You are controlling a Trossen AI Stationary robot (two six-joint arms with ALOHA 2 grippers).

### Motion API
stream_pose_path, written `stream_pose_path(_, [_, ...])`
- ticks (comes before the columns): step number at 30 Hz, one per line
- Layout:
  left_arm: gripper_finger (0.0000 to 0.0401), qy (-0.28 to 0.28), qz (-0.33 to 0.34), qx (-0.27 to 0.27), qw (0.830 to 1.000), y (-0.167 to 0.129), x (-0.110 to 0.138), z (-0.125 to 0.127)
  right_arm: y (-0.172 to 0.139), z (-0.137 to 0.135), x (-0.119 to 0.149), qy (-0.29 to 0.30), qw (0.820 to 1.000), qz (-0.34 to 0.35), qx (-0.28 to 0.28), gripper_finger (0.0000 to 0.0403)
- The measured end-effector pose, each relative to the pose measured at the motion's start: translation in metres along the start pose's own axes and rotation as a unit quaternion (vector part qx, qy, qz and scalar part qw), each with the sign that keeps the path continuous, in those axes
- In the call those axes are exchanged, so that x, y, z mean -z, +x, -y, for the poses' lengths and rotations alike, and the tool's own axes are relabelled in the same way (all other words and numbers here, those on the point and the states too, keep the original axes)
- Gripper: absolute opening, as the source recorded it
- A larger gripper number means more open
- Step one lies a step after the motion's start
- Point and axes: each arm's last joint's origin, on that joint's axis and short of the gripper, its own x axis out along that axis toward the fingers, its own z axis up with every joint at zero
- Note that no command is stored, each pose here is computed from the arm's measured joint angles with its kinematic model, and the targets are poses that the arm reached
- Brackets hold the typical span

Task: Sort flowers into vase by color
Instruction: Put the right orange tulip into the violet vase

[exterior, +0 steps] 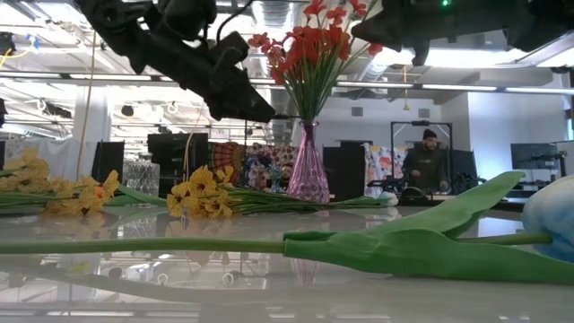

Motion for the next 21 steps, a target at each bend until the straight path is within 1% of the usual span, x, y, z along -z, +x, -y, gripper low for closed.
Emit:
stream_pose_path(4, [0.0209, -0.022, -0.006, 0.035, 0.999, 0.013, 0.006, -0.002, 0.001, 0.002, 0.000, -0.002, 1.000, 0.001, 0.004, 0.0017])
stream_pose_path(5, [0.0214, -0.024, -0.005, 0.036, 0.999, 0.017, 0.007, -0.002, 0.002, 0.002, 0.000, -0.002, 1.000, 0.001, 0.005, 0.0017])
stream_pose_path(11, [0.0224, -0.025, 0.019, 0.003, 0.999, 0.036, 0.006, -0.004, 0.004, 0.005, 0.000, 0.004, 1.000, 0.003, 0.010, 0.0017])
stream_pose_path(15, [0.0224, -0.015, 0.024, 0.010, 1.000, 0.046, 0.003, -0.003, 0.004, 0.005, 0.000, 0.004, 1.000, 0.004, 0.005, 0.0017])
stream_pose_path(21, [0.0224, -0.014, 0.026, 0.020, 0.999, 0.061, 0.001, -0.002, 0.006, 0.004, 0.004, 0.011, 1.000, -0.005, -0.002, 0.0017])
